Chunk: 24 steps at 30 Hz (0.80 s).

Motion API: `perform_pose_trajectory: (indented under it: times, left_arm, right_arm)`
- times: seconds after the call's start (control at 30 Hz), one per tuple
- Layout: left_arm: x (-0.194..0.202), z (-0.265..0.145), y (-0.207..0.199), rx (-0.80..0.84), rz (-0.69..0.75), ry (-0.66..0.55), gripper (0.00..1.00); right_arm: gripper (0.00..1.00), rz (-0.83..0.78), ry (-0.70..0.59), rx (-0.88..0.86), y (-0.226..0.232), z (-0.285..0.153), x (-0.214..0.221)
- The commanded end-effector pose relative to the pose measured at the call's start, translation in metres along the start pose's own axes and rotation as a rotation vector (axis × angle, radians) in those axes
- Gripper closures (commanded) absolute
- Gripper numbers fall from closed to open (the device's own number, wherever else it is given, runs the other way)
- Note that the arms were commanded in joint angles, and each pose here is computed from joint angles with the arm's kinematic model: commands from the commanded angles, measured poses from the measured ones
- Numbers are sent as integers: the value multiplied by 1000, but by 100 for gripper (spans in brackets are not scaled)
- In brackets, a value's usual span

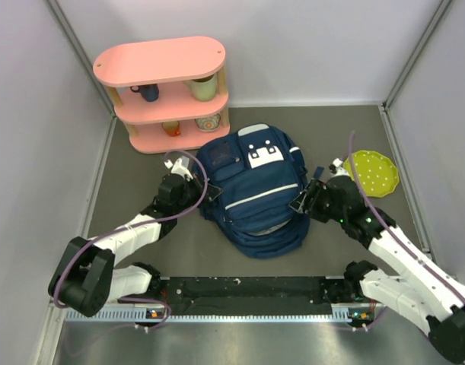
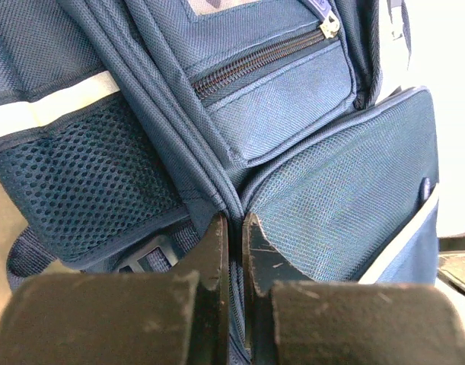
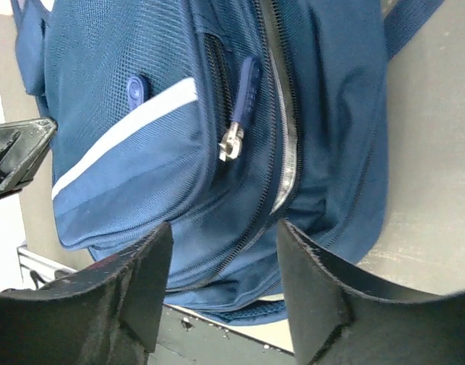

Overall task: Pack the student bag
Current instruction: Zip the student bag at the center of the board.

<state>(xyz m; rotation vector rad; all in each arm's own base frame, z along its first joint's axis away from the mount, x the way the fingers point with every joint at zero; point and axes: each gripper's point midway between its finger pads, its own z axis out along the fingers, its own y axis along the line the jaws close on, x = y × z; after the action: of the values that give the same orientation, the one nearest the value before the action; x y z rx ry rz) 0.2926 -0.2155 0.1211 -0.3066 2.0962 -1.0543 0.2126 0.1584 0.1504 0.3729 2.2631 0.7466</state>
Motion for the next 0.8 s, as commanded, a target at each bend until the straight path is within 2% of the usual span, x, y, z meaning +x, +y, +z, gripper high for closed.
perform_pose_trajectory:
  times: [0.0,0.03,0.07,0.27,0.33,0.5,0.6,0.73,0.77]
  left_arm:
    - [0,-11,-23,81,14,14,100]
    - [-1,-16,-27,89,10,6,100]
    - [2,-19,-25,89,-6,8,100]
    - [11,-39,-31,96,-36,-15,100]
    - [13,-43,-35,97,-40,-23,100]
    - [24,-43,-34,54,-80,-6,100]
    - [38,-42,-40,42,-107,10,89]
    - [50,-40,-50,47,-112,25,59]
    - [52,-40,-50,45,-111,32,48]
  right_arm:
    - [49,-43,16,-55,34,13,-21]
    - [52,-51,36,-40,32,21,-19]
    - [61,-58,31,-52,37,22,-23]
    - [89,-107,-29,-99,63,33,-52]
    - [93,-139,-38,-91,67,37,-62]
    - [94,-170,-61,-73,76,54,-91]
    - [94,-194,-66,-73,78,60,-101]
    - [92,-227,-55,-95,83,63,-105]
    - [92,-235,-52,-96,83,64,-104]
